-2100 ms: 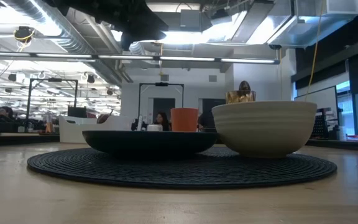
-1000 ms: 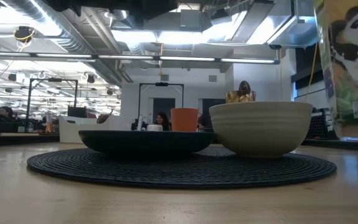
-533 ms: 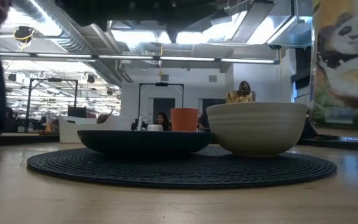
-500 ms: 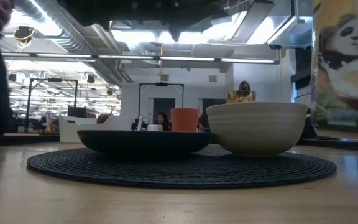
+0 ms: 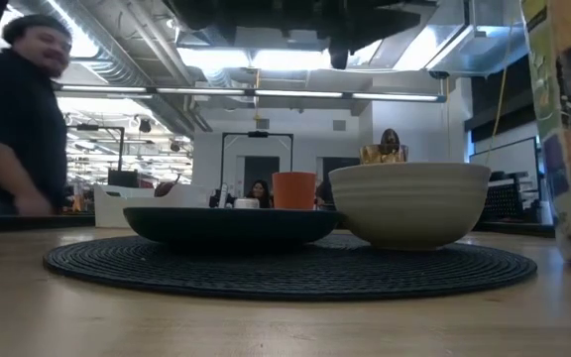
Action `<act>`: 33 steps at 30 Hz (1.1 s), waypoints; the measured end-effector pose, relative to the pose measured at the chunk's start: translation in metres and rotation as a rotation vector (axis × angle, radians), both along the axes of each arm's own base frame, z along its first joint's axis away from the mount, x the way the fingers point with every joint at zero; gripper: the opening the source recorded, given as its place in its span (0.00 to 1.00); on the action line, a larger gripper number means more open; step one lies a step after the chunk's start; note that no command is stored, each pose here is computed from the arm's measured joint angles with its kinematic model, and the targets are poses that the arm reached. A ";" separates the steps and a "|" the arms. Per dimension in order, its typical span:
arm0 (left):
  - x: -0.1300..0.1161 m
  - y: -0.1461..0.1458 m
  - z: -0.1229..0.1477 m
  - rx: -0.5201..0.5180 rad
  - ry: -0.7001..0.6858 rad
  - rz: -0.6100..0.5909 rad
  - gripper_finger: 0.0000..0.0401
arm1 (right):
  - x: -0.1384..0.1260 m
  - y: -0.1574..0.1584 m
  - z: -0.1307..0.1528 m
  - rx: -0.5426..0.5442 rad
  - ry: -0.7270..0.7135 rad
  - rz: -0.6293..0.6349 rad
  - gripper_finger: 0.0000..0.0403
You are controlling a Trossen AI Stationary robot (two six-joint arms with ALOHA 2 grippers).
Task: Arrange a breakfast setting
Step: Pour the cereal into the white bowl
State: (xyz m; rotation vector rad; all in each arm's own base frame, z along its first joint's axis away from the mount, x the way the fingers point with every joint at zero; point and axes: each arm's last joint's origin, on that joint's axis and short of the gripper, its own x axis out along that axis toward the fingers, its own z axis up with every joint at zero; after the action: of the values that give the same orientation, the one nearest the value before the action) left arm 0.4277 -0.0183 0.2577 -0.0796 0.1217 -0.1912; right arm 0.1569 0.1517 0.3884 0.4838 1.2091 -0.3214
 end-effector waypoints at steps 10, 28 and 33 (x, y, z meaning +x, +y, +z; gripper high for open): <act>0.028 -0.013 -0.020 -0.039 0.032 -0.046 0.82 | 0.001 0.001 -0.001 -0.009 0.002 0.010 0.00; 0.096 -0.052 -0.069 -0.034 0.040 -0.167 0.90 | 0.003 0.004 -0.001 0.014 -0.006 0.041 0.30; 0.096 -0.052 -0.070 0.006 0.040 -0.172 0.83 | 0.004 0.004 0.000 -0.009 -0.026 0.057 0.32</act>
State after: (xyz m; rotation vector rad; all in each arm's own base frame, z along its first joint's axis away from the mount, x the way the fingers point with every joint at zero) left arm 0.5235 -0.0706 0.1879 -0.0668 0.1690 -0.3612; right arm 0.1604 0.1552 0.3879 0.4438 1.1931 -0.2712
